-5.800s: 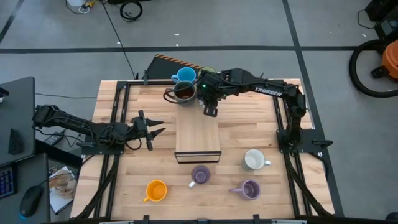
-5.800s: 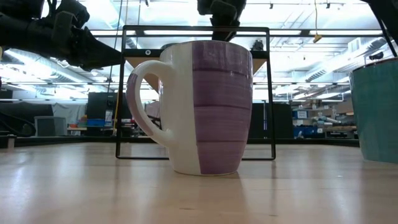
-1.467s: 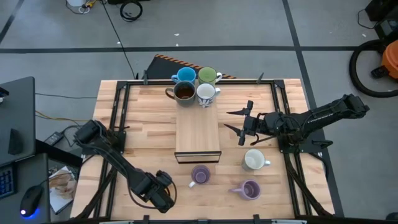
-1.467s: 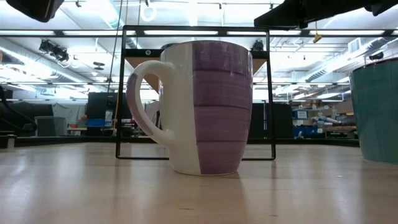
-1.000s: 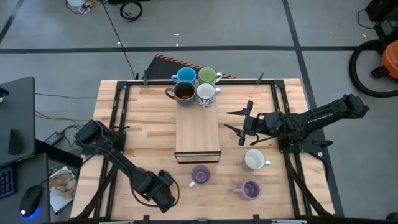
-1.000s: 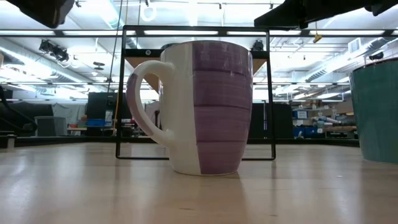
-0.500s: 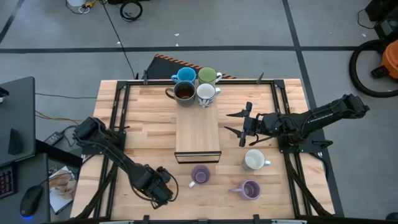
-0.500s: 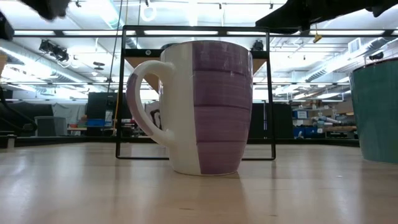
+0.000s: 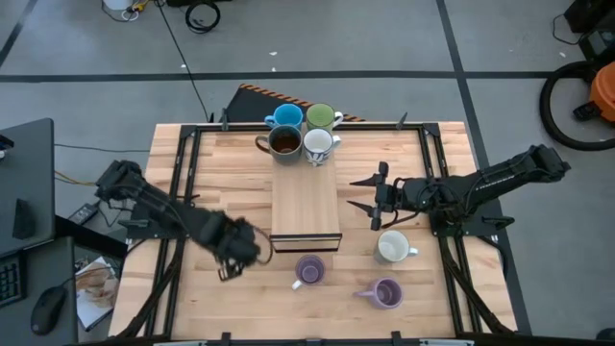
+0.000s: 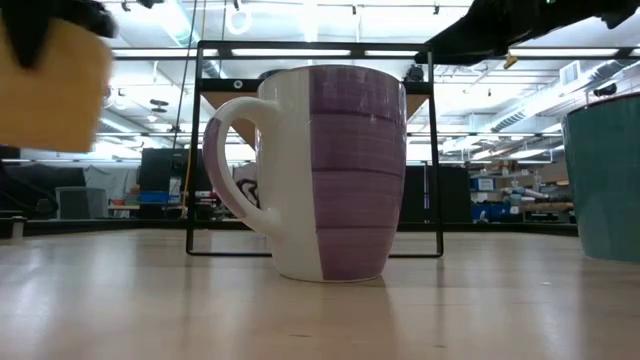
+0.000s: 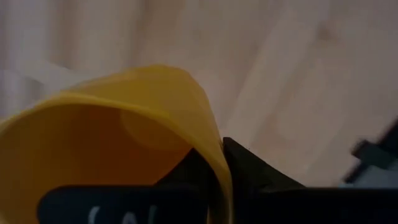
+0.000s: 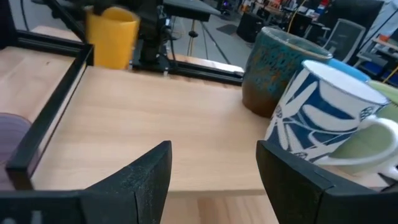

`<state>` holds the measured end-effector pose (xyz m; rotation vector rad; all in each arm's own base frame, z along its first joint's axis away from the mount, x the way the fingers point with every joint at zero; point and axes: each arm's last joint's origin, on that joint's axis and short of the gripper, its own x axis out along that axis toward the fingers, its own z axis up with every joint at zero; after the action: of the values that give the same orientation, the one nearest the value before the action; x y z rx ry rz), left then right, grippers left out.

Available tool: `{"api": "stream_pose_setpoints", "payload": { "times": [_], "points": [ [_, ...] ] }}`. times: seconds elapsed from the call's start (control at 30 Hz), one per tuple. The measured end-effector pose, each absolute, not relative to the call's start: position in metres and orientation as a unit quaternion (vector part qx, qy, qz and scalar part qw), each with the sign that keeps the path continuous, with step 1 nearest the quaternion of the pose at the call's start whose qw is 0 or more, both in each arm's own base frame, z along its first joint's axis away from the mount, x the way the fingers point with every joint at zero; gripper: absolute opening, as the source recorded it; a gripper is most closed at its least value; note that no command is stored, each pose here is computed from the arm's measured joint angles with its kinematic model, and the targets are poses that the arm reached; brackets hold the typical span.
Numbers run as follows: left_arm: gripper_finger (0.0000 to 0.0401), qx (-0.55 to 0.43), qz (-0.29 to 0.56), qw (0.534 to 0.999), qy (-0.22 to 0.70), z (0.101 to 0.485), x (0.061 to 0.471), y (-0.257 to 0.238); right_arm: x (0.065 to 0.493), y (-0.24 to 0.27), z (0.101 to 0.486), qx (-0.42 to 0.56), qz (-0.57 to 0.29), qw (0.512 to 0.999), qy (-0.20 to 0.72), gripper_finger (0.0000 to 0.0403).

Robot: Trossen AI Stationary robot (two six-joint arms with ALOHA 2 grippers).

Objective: Place coffee mugs
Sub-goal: Put the yellow mug on the shelf

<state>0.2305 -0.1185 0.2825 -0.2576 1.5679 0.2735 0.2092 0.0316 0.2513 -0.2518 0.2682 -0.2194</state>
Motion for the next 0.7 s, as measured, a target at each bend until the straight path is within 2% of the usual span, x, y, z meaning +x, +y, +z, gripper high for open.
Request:
{"api": "stream_pose_setpoints", "payload": {
  "times": [0.27, 0.43, 0.7],
  "points": [
    [0.0039, -0.018, 0.103, 0.733, 0.672, 0.307, 0.235, -0.069, 0.207, 0.035, 0.248, -0.116, -0.113, 0.976, 0.146, 0.024],
    [0.0039, 0.056, 0.106, 0.765, 0.632, 0.338, 0.242, -0.051, 0.206, 0.034, 0.245, -0.123, -0.143, 0.968, 0.163, 0.024],
    [0.0033, 0.062, 0.106, 0.815, 0.567, 0.372, 0.257, -0.024, 0.206, 0.034, 0.246, -0.122, -0.149, 0.968, 0.159, 0.024]
  ]
}}
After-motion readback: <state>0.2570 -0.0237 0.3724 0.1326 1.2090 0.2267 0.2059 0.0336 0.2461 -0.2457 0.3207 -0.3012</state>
